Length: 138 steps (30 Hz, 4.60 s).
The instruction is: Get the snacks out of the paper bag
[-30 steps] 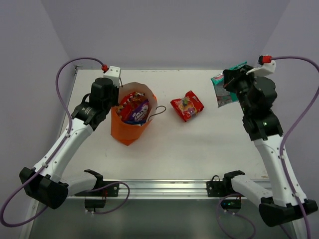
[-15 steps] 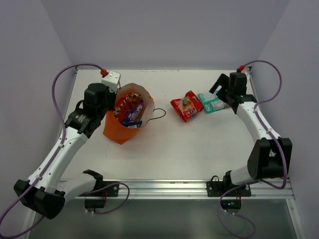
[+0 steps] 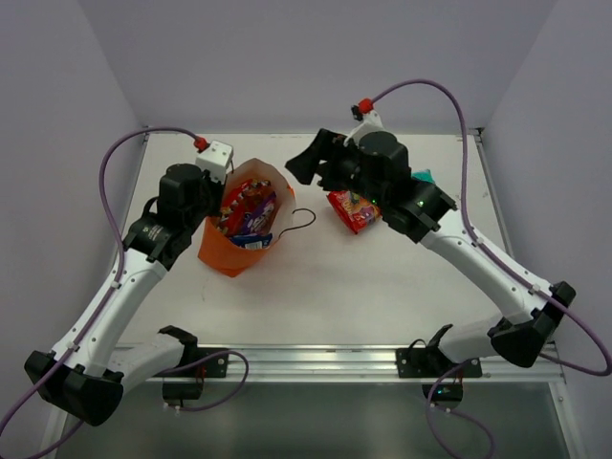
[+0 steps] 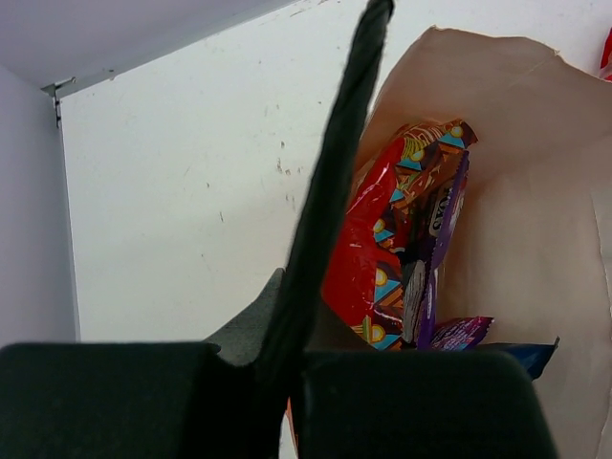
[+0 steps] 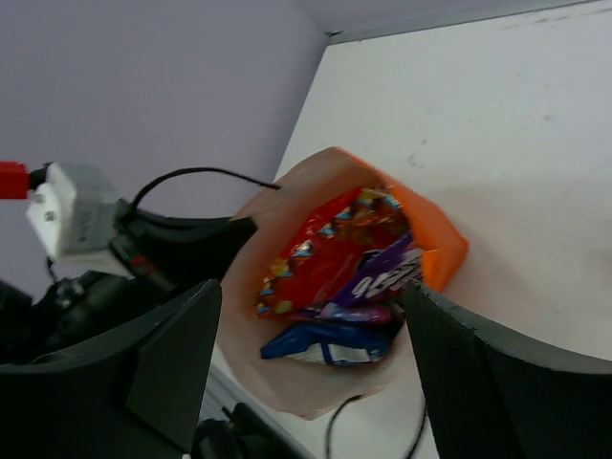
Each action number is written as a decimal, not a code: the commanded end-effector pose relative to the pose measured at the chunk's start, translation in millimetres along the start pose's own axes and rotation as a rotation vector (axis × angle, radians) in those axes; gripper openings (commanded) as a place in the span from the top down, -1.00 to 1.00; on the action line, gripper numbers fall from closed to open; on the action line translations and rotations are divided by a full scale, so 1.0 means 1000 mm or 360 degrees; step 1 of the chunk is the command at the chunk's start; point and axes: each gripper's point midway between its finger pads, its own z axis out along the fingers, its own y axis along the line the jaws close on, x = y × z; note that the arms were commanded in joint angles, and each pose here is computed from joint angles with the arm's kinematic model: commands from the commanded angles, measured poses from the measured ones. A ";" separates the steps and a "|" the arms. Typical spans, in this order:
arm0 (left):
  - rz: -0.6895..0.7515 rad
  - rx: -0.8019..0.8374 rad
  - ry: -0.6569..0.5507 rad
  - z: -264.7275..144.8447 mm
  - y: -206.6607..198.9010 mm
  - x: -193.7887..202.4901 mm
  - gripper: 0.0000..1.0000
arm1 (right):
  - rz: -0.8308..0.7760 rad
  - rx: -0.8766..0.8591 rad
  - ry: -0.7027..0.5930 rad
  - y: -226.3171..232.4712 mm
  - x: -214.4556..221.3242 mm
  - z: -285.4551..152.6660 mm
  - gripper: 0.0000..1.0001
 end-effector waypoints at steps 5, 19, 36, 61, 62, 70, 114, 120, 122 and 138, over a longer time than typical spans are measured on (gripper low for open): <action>-0.0079 -0.0061 -0.0228 -0.007 0.010 -0.038 1.00 | 0.0104 0.0006 0.0190 0.053 0.065 0.047 -0.56; -0.0146 -0.0016 -0.0238 -0.010 0.004 -0.040 1.00 | 0.0206 0.0500 0.0407 -0.018 0.168 0.110 -0.42; -0.0219 0.0109 -0.0226 -0.011 -0.012 -0.035 1.00 | 0.0377 0.0752 0.0305 -0.062 0.197 0.154 0.10; -0.0216 -0.0124 -0.0213 -0.011 0.015 -0.039 1.00 | -0.0135 -0.0194 -0.0136 0.100 0.004 0.054 1.00; -0.0219 -0.0140 -0.0207 -0.011 0.017 -0.039 1.00 | -0.0150 -0.0240 -0.0182 0.109 -0.010 0.041 1.00; -0.0199 -0.0401 -0.0143 -0.005 0.044 -0.033 1.00 | -0.0289 -0.0402 -0.0467 0.111 -0.098 -0.071 1.00; 0.0014 -0.0206 -0.0288 -0.019 0.035 -0.038 1.00 | -0.0316 -0.0394 0.0375 0.075 0.040 -0.025 -0.73; 0.0000 -0.0137 -0.0299 -0.018 0.027 -0.041 1.00 | -0.0045 -0.0361 0.0575 0.082 0.098 0.027 -0.65; 0.0003 -0.0119 -0.0295 -0.016 0.025 -0.041 1.00 | 0.0006 -0.0327 0.0650 0.078 0.122 0.036 -0.65; -0.0057 0.0237 -0.0403 -0.031 -0.038 -0.065 1.00 | 0.0111 0.0299 0.0963 -0.038 0.227 0.042 -0.59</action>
